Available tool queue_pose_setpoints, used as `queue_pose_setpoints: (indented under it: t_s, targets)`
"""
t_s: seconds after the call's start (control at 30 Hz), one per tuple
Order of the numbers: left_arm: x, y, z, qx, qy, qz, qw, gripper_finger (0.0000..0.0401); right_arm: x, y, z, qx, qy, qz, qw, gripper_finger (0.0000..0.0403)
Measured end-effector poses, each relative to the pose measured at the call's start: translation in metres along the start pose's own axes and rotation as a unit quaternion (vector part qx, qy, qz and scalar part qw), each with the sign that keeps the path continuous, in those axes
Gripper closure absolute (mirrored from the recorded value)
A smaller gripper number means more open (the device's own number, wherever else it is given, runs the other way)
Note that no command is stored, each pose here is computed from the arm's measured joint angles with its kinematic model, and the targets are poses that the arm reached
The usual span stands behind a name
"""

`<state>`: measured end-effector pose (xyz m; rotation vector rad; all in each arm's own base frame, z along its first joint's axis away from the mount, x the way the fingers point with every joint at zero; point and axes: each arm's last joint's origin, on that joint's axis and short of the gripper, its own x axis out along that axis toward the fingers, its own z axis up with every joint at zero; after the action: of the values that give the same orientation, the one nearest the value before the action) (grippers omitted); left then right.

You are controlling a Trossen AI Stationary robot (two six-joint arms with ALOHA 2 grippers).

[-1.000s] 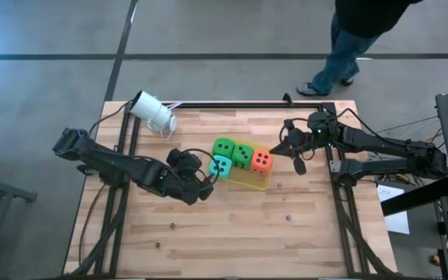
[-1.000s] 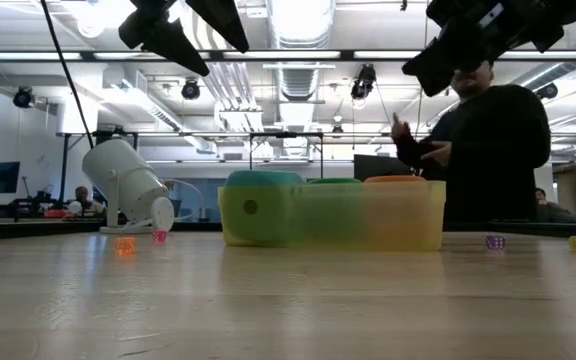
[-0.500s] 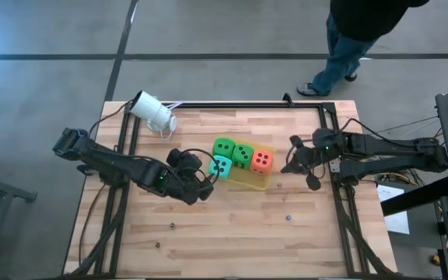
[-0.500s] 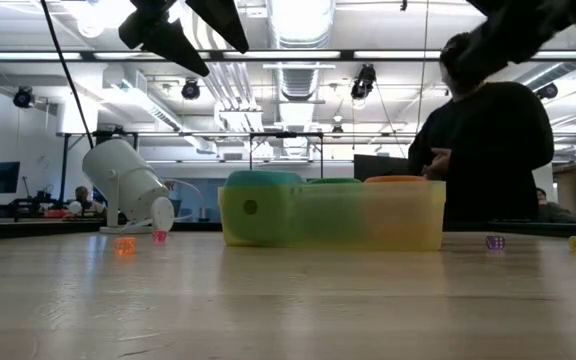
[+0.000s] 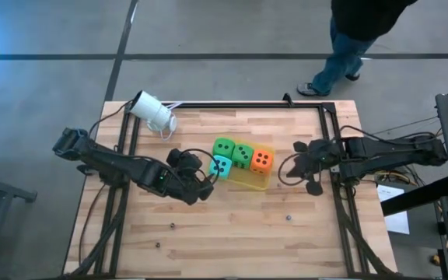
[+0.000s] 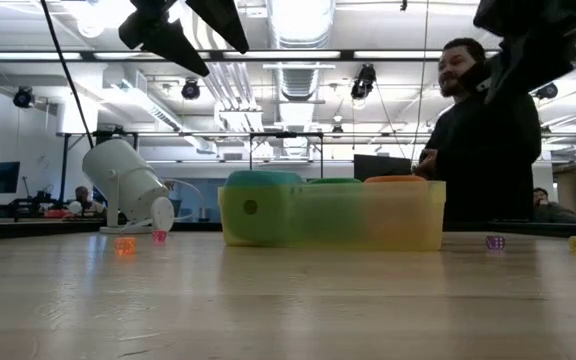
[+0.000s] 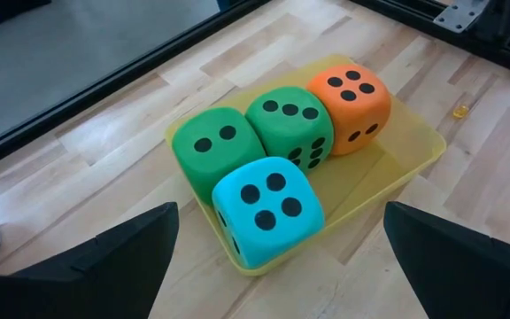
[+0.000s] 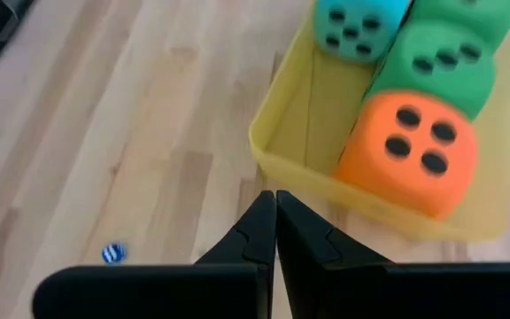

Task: Pick & Place Dice
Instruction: Put the small purple dice into the yellow bin

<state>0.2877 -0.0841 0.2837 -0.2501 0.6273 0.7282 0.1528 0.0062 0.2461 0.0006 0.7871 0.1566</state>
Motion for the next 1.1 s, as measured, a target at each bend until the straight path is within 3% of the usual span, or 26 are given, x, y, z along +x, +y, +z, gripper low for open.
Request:
queue_pose_setpoints:
  t_s: [0.4, 0.57, 0.7, 1.1]
  targets:
    - [0.0, 0.0, 0.0, 0.0, 0.0, 0.0, 1.0, 0.0001, 0.017, -0.002, -0.001, 0.052, 0.048, -0.003, 0.997, 0.0394]
    - [0.0, 0.0, 0.0, 0.0, 0.0, 0.001, 1.0, 0.0001, 0.019, -0.001, 0.0, 0.048, 0.048, 0.02, 0.997, 0.0394]
    - [0.0, 0.0, 0.0, 0.0, 0.0, 0.001, 1.0, 0.0001, 0.018, 0.0, 0.0, 0.008, 0.044, 0.053, 0.998, 0.0394]
    - [0.001, 0.0, 0.0, -0.001, 0.0, 0.001, 1.0, 0.0001, 0.029, -0.001, -0.001, 0.022, 0.07, 0.046, 0.996, 0.0394]
